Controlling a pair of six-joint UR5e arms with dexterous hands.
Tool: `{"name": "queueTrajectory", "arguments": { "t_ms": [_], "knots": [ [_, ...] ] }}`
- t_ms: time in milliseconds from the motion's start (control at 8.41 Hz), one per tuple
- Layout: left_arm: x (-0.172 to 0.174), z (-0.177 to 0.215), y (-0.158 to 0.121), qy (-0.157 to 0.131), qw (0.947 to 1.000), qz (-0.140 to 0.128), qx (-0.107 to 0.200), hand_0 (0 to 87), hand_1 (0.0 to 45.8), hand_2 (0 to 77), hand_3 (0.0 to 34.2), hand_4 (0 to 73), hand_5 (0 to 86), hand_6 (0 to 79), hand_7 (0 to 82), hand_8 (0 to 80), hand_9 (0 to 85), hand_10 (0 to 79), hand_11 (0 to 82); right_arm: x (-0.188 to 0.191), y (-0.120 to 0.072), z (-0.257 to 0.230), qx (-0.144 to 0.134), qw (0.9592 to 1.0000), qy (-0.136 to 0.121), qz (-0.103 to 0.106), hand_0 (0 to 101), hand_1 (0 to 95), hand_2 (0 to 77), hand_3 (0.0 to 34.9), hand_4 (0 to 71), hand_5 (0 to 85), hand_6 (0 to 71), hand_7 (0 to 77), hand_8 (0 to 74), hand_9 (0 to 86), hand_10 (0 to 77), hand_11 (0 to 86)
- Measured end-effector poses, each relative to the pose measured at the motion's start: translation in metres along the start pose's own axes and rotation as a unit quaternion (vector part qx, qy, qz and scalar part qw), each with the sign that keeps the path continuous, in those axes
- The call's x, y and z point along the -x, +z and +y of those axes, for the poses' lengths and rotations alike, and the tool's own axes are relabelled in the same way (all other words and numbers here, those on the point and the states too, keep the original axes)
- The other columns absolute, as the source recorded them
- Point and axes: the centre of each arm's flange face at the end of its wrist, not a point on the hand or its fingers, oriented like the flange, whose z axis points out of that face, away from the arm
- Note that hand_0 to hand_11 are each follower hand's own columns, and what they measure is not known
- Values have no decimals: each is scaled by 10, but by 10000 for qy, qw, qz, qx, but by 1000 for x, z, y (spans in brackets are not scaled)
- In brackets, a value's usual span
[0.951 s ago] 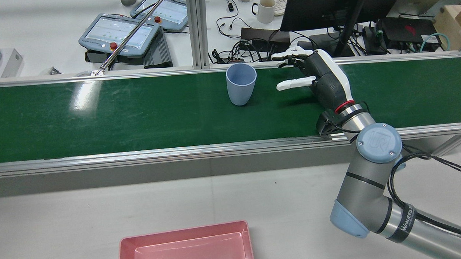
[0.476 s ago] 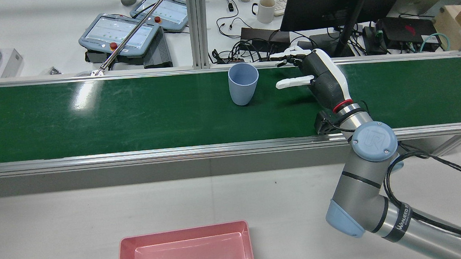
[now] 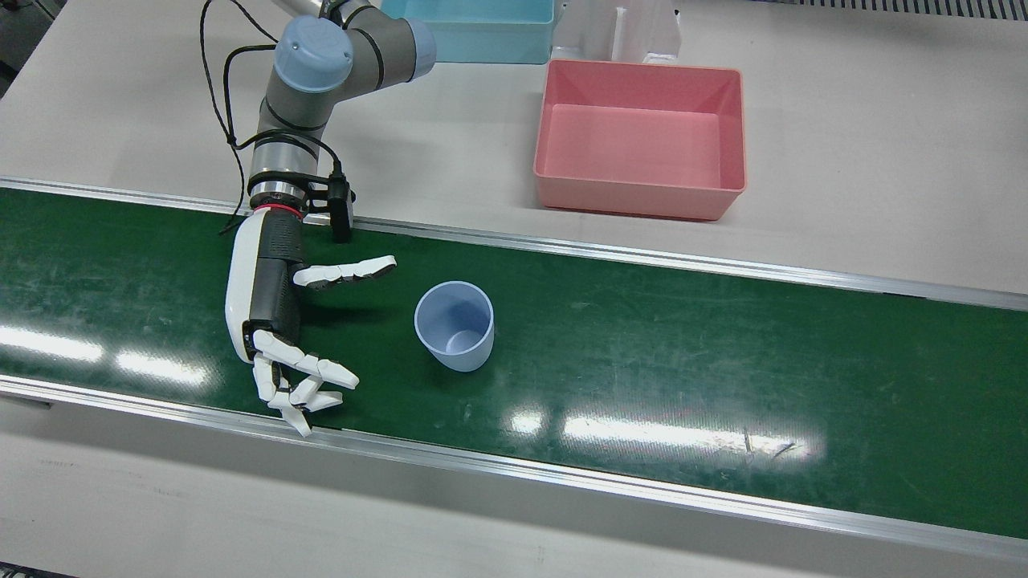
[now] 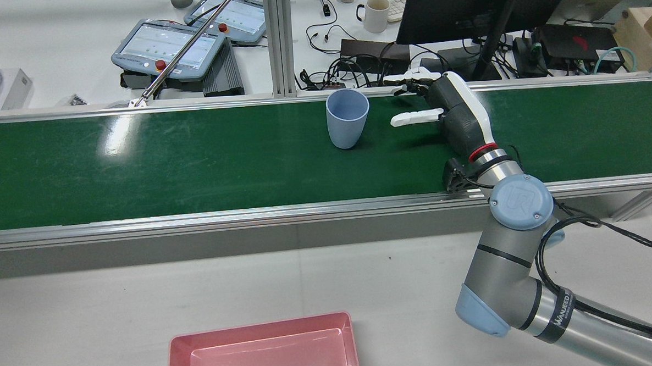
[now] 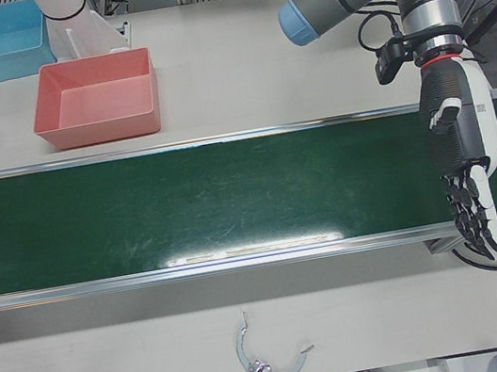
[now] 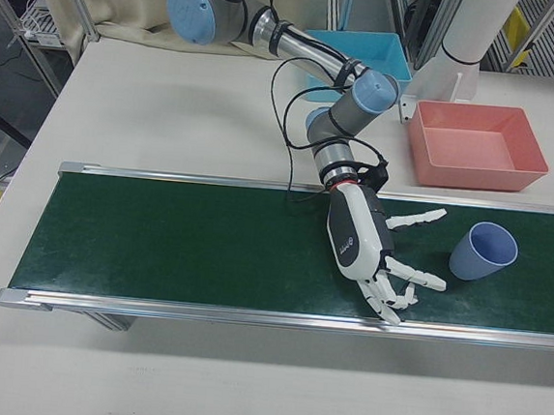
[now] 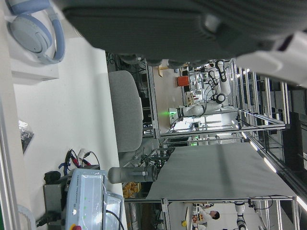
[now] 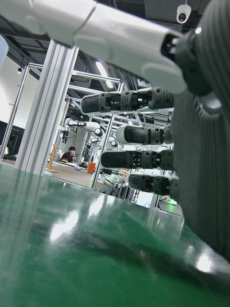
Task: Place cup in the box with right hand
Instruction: 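Lower the open right hand beside the cup as it arrives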
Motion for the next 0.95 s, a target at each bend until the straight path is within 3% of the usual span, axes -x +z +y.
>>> {"name": "queueTrajectory", "arguments": {
  "t_ms": [119, 238, 476, 594, 713, 951],
  "knots": [
    [0, 0, 0, 0, 10000, -1, -2, 0, 5, 5, 0, 0, 0, 0, 0, 0, 5, 0, 0, -3, -1, 1, 1, 10000, 2, 18, 521, 104, 5, 3, 349, 65, 153, 704, 273, 409, 125, 185],
    [0, 0, 0, 0, 10000, -1, -3, 0, 5, 5, 0, 0, 0, 0, 0, 0, 0, 0, 0, -5, 0, 3, 14, 10000, 14, 25, 521, 115, 5, 11, 295, 76, 153, 704, 273, 398, 142, 202],
    [0, 0, 0, 0, 10000, -2, -3, 0, 5, 5, 0, 0, 0, 0, 0, 0, 0, 0, 0, -7, 0, 6, 29, 10000, 26, 39, 522, 109, 5, 23, 305, 76, 153, 704, 273, 398, 147, 202],
    [0, 0, 0, 0, 10000, -2, -3, 0, 5, 5, 0, 0, 0, 0, 0, 0, 0, 0, 0, -8, 0, 6, 31, 10000, 27, 44, 521, 115, 5, 22, 305, 76, 153, 704, 273, 398, 98, 196],
    [0, 0, 0, 0, 10000, -1, -3, 0, 5, 5, 0, 0, 0, 0, 0, 0, 0, 0, 0, -8, 0, 7, 32, 10000, 29, 46, 522, 115, 5, 23, 305, 76, 153, 704, 273, 398, 136, 196],
    [0, 0, 0, 0, 10000, -1, -3, 0, 5, 5, 0, 0, 0, 0, 0, 0, 0, 0, 0, -8, -1, 8, 41, 10000, 37, 50, 531, 115, 5, 24, 300, 76, 147, 704, 273, 398, 125, 196]
  ]
}}
